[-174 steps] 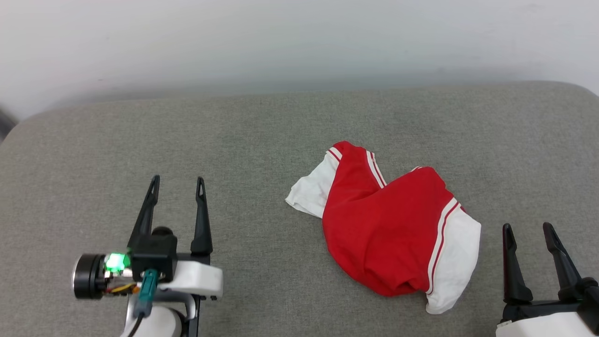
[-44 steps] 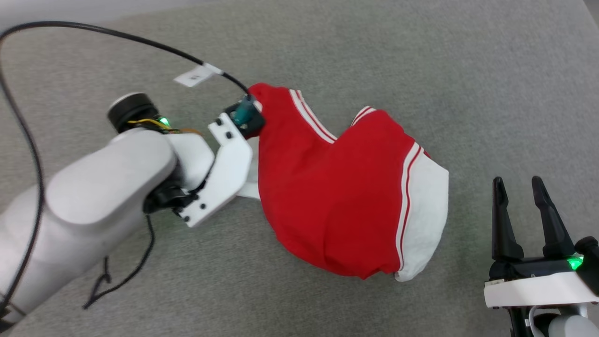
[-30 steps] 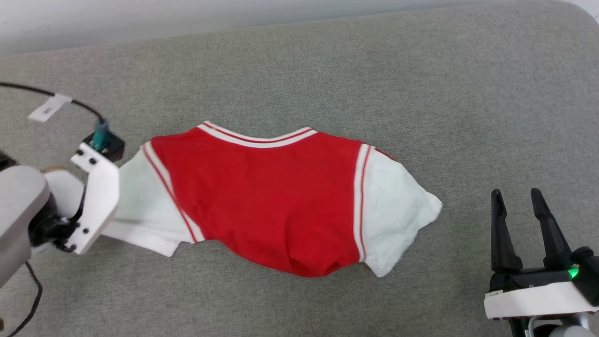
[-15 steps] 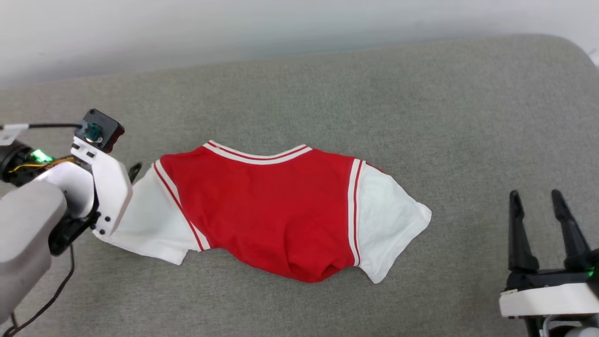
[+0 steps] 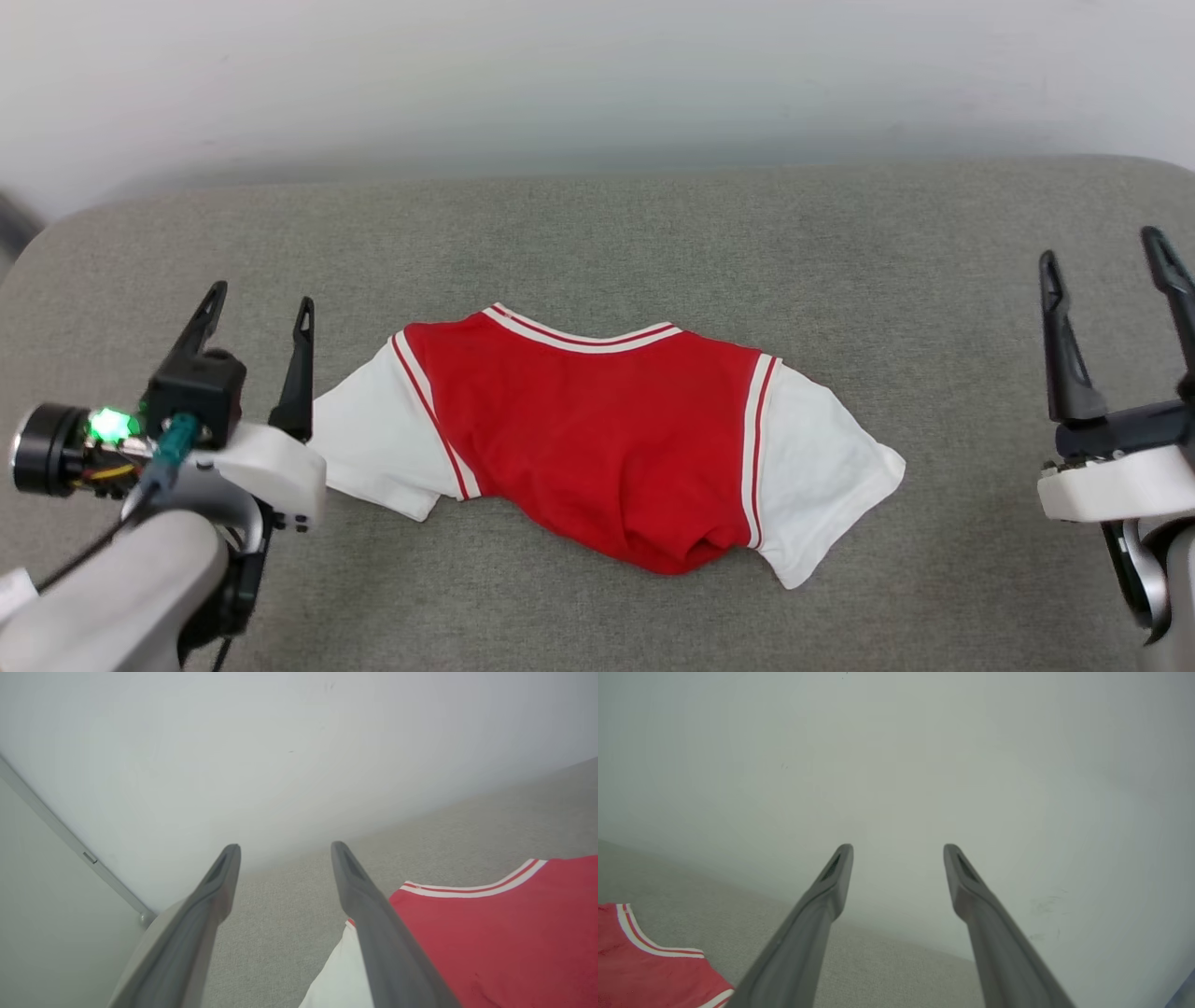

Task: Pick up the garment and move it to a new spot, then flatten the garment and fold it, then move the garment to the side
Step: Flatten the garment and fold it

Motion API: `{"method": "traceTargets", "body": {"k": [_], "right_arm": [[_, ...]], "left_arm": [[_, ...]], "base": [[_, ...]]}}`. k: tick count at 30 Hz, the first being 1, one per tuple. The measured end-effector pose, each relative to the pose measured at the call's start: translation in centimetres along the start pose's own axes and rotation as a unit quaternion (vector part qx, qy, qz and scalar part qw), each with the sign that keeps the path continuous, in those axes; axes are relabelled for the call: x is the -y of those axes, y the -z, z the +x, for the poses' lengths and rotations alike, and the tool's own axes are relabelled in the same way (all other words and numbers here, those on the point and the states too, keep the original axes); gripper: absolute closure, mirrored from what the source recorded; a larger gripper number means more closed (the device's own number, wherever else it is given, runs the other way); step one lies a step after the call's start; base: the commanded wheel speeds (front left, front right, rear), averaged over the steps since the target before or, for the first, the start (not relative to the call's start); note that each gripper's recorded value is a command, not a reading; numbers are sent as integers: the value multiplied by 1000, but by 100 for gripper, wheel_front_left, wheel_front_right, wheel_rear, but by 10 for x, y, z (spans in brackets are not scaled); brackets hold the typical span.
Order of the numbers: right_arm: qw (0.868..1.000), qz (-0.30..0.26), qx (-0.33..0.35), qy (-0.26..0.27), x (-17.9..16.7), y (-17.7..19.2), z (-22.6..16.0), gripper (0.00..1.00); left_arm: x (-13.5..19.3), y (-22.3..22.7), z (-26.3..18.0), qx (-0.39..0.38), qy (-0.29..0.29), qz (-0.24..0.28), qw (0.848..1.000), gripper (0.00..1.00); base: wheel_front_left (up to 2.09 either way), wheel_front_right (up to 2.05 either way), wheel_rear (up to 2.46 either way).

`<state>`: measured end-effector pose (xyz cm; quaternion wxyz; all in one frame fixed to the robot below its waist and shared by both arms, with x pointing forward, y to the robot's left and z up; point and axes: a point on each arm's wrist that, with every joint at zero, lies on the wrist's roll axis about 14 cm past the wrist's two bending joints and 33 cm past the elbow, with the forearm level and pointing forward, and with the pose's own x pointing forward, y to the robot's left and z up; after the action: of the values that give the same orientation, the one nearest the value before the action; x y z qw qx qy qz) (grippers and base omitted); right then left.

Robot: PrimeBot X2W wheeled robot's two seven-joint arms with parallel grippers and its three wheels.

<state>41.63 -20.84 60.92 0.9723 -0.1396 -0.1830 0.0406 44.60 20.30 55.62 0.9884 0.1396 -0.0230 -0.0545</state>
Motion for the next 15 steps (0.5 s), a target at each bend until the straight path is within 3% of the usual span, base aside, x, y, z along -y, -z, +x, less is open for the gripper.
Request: {"method": "traceTargets", "body": {"k": [4, 9, 12, 15], "right_arm": [[995, -20, -71, -67, -18, 32, 9, 0], [972, -38, -169, -156, -41, 59, 16, 0], [948, -43, -239, -206, -55, 78, 10, 0], [910, -47, -322, -256, -69, 101, -5, 0]], "left_arm": [[0, -6, -13, 24, -42, -14, 999, 0], [-6, 4, -34, 24, -94, -29, 995, 0], [-5, 8, -44, 27, -110, -37, 993, 0], [-7, 12, -51, 27, -124, -41, 991, 0]], "base": [[0, 0, 0], [0, 0, 0], [0, 0, 0], [0, 0, 0]]}}
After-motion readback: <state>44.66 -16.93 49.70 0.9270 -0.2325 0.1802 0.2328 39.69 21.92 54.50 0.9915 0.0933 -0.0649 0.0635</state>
